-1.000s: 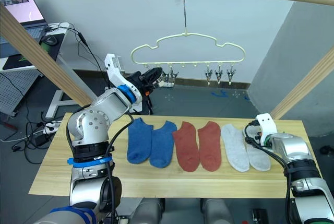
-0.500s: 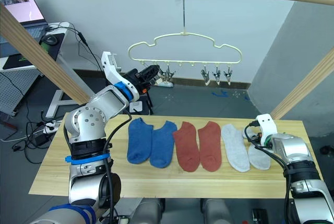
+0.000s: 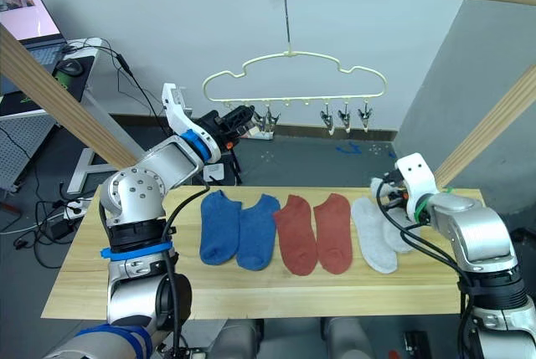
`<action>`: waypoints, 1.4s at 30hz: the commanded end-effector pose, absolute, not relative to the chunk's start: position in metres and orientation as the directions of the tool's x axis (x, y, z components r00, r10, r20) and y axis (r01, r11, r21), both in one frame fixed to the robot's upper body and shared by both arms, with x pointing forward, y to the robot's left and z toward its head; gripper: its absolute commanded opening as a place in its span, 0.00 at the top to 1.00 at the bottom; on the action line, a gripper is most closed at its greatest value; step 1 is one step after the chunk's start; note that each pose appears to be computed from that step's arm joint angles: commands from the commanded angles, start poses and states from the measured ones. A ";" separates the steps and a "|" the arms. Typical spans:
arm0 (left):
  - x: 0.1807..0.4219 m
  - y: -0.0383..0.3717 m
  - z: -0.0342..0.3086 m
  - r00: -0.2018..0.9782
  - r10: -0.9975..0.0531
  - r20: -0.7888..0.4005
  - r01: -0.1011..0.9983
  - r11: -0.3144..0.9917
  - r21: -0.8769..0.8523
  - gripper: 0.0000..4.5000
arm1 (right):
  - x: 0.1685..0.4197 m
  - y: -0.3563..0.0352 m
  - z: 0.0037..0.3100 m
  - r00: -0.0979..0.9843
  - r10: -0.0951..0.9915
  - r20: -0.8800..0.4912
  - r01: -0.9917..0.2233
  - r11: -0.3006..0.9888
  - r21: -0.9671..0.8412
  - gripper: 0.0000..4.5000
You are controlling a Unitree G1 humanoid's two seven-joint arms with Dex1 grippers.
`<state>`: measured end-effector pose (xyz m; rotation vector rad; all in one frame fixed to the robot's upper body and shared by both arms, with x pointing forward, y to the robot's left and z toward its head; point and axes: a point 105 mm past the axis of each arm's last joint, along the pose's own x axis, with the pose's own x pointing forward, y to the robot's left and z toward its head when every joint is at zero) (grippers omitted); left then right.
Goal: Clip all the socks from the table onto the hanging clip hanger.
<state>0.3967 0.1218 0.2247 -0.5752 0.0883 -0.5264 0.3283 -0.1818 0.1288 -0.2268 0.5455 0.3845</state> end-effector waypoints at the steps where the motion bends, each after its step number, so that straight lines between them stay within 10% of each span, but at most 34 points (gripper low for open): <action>1: 0.396 0.124 0.242 0.860 -0.498 0.114 0.473 0.692 -0.545 0.94 | 0.324 -0.156 0.152 0.802 0.364 -0.473 -0.452 0.888 -0.084 0.99; 20: 0.397 0.130 0.242 0.852 -0.520 0.058 0.421 0.616 -0.666 0.94 | 0.333 -0.010 0.181 0.676 0.677 -0.292 -0.692 0.719 0.065 0.99; 42: 0.393 0.134 0.241 0.844 -0.536 0.017 0.386 0.586 -0.712 0.94 | 0.359 0.022 0.209 0.655 0.729 -0.198 -0.739 0.673 0.033 0.99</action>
